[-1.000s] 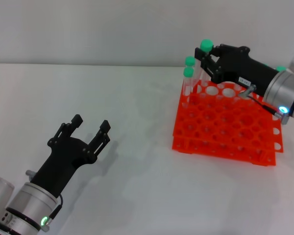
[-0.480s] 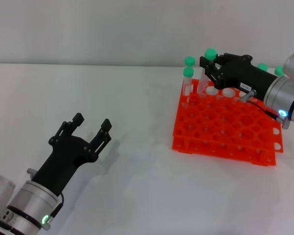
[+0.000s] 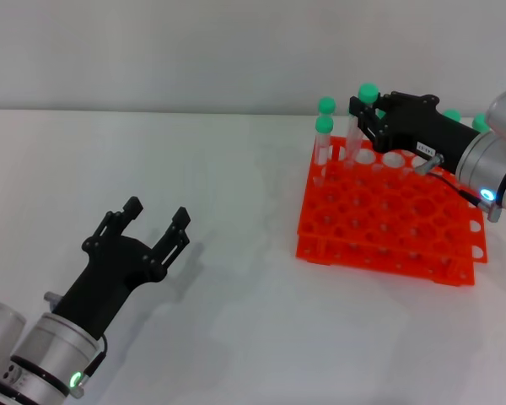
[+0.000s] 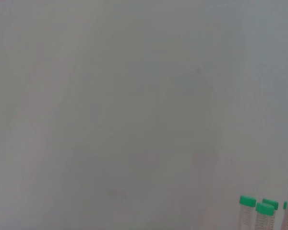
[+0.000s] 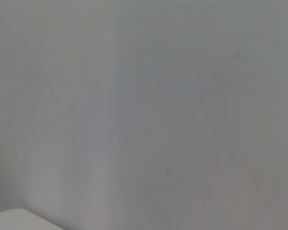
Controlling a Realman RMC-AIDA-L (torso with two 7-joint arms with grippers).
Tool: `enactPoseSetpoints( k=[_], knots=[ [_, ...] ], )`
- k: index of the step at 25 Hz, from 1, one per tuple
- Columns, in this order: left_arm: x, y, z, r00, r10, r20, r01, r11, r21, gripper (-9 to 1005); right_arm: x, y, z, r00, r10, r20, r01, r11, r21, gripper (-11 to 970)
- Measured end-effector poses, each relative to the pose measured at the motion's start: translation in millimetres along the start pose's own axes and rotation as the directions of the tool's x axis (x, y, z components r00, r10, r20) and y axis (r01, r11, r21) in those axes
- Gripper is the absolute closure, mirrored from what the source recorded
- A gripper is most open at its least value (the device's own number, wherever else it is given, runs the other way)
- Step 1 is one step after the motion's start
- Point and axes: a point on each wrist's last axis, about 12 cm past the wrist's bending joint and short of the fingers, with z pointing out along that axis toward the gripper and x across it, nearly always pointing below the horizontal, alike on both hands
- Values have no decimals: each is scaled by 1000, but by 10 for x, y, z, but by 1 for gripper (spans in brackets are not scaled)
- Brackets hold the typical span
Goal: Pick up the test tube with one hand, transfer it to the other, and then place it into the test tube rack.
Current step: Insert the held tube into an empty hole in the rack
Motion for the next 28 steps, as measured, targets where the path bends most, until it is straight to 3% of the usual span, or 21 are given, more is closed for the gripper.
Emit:
enactPoseSetpoints(
  k=[28],
  knots=[
    [-5, 53, 94, 999, 23, -28, -23, 1000, -5, 210, 102, 35, 82, 994, -34, -108, 36, 999, 16, 655]
  ],
)
